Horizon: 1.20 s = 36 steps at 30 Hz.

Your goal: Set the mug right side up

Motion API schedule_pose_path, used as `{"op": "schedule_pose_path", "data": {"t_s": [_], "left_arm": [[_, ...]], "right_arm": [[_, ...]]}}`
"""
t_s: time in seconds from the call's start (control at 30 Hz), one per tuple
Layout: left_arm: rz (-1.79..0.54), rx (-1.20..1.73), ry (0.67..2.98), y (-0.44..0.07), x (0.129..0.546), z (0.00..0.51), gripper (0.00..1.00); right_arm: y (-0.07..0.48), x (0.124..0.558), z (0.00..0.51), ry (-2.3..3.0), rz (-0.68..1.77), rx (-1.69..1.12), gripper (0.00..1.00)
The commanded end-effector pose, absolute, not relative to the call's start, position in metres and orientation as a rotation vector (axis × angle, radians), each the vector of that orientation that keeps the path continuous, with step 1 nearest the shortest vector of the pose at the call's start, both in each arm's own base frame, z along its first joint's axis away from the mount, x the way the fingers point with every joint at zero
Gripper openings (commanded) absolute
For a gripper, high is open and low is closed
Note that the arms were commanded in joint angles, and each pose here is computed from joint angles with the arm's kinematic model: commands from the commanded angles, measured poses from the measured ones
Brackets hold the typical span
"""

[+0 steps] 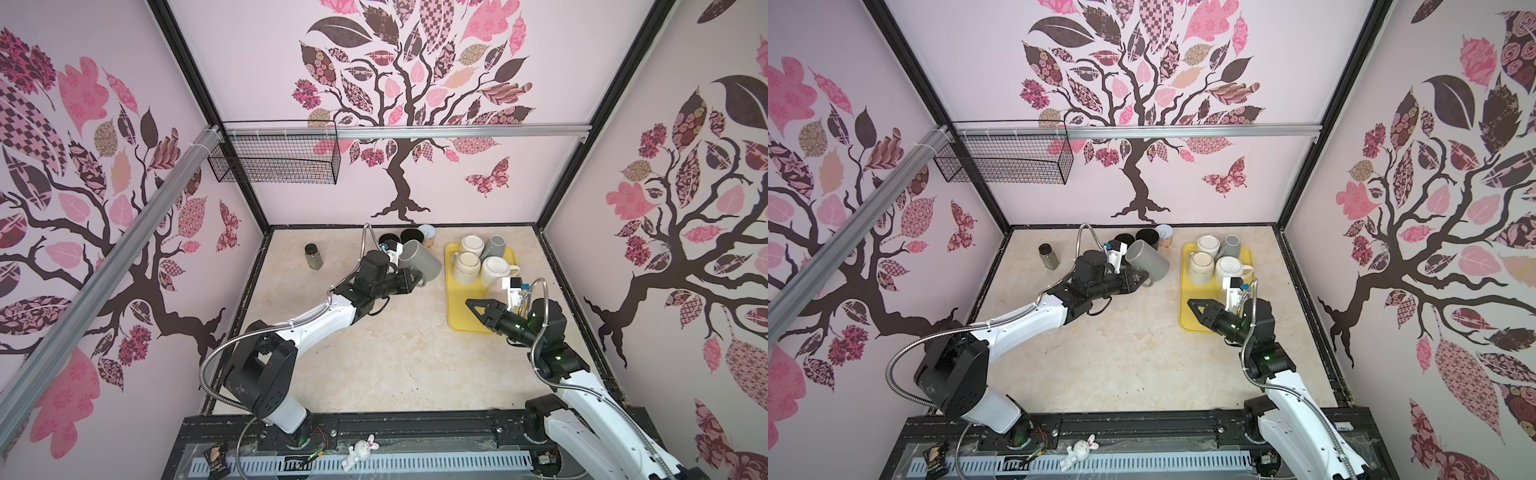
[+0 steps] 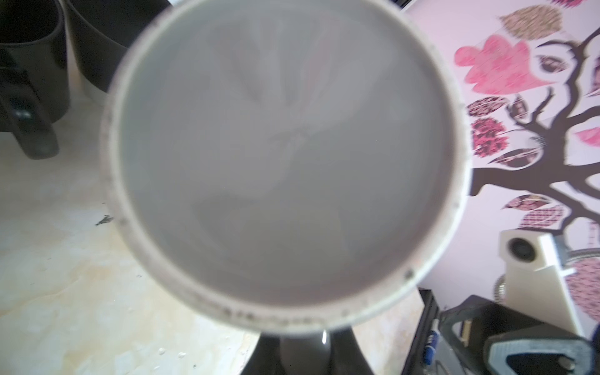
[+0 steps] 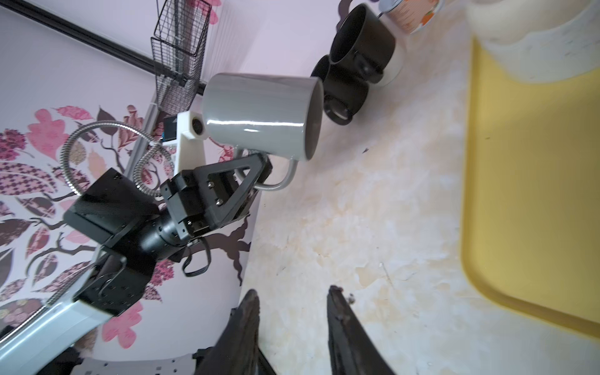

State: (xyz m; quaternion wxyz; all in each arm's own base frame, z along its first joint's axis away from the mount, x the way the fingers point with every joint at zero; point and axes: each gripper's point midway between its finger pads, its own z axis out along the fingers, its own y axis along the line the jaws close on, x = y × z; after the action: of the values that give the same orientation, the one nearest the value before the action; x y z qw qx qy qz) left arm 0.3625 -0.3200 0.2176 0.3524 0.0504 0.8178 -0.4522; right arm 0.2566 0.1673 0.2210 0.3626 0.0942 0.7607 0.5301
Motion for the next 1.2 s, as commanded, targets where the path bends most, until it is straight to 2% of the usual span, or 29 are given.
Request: {"op": "schedule_pose_path", "data": {"t_s": [0.0,0.17,0.6,0.8,1.17], "left_arm": [[-1.402,0.196,1.8,-0.327,0.349,0.306,0.0],[-1.524,0.231,1.713,-0.33,0.335,0.333,0.0],[-1.673,0.217,1.635,-0.347,0.32,0.355,0.0],[-1.736,0.207,1.604,-0.351,0.311,0.365,0.0],[-1.809,0.183,1.602,-0.351,0.304,0.368,0.0]], "right_arm": [[0.184,0.261,0.256,1.823,1.517,0.249,0.42],[0.2,0.266,0.277,1.762,1.67,0.228,0.47],[0.223,0.279,0.325,1.63,1.825,0.169,0.52],[0.225,0.289,0.327,1.606,1.855,0.215,0.53],[0.23,0.298,0.343,1.534,1.907,0.182,0.39]]}}
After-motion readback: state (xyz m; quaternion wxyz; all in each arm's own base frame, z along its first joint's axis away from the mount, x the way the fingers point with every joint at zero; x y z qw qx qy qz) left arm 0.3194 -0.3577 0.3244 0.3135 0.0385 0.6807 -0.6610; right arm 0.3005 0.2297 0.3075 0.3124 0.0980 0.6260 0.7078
